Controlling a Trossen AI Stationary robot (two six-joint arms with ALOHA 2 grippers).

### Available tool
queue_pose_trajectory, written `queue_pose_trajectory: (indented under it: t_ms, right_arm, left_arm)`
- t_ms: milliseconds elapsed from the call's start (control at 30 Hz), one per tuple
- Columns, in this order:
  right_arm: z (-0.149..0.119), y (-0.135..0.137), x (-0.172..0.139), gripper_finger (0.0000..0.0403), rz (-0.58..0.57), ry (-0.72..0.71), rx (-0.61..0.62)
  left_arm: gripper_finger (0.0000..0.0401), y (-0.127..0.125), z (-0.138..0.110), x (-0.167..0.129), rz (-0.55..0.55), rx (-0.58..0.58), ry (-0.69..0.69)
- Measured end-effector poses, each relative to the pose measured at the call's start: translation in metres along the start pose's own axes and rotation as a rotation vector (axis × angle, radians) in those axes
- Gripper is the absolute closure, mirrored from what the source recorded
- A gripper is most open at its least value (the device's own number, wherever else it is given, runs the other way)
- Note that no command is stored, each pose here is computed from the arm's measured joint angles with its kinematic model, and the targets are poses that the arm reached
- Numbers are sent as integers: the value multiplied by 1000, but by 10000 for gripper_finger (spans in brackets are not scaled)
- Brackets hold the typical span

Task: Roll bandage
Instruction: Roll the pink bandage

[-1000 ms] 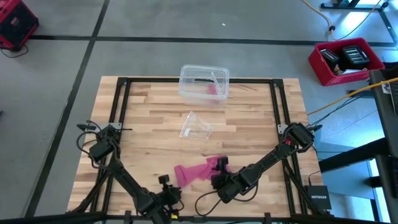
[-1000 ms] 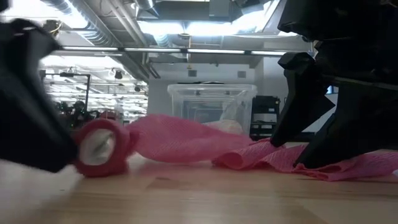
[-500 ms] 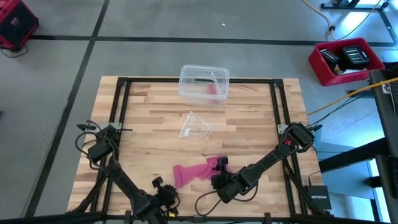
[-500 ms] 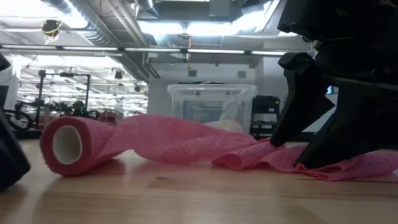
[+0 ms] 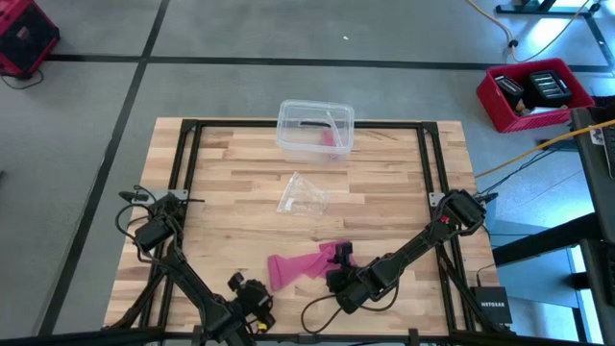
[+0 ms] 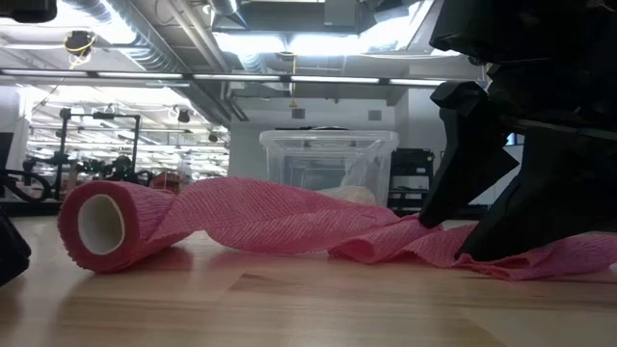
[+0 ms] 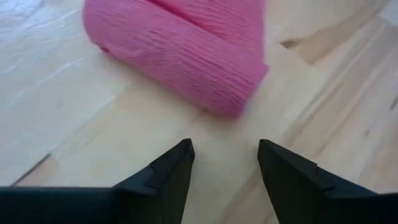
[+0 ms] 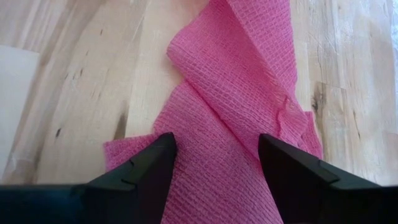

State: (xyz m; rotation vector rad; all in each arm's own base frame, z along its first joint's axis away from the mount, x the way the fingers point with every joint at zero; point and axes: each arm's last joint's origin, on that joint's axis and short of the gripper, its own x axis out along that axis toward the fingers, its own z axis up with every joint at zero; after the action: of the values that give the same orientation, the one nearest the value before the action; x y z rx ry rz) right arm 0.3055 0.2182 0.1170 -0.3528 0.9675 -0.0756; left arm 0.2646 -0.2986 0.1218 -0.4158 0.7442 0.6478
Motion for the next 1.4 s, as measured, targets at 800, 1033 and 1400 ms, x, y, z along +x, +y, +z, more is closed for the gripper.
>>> queue_pose_trajectory:
  t_ms: [800,1033,1400]
  right_arm:
    - [0,0,0,166,-9,-7,4]
    - [1,0,0,166,-12,-13,10]
    - [2,0,0,166,-8,-25,19]
  left_arm:
    - [221,1,23,25,52,-50,-154]
    - [221,9,30,27,106,-116,-235]
    - [221,30,30,37,190,-160,-289]
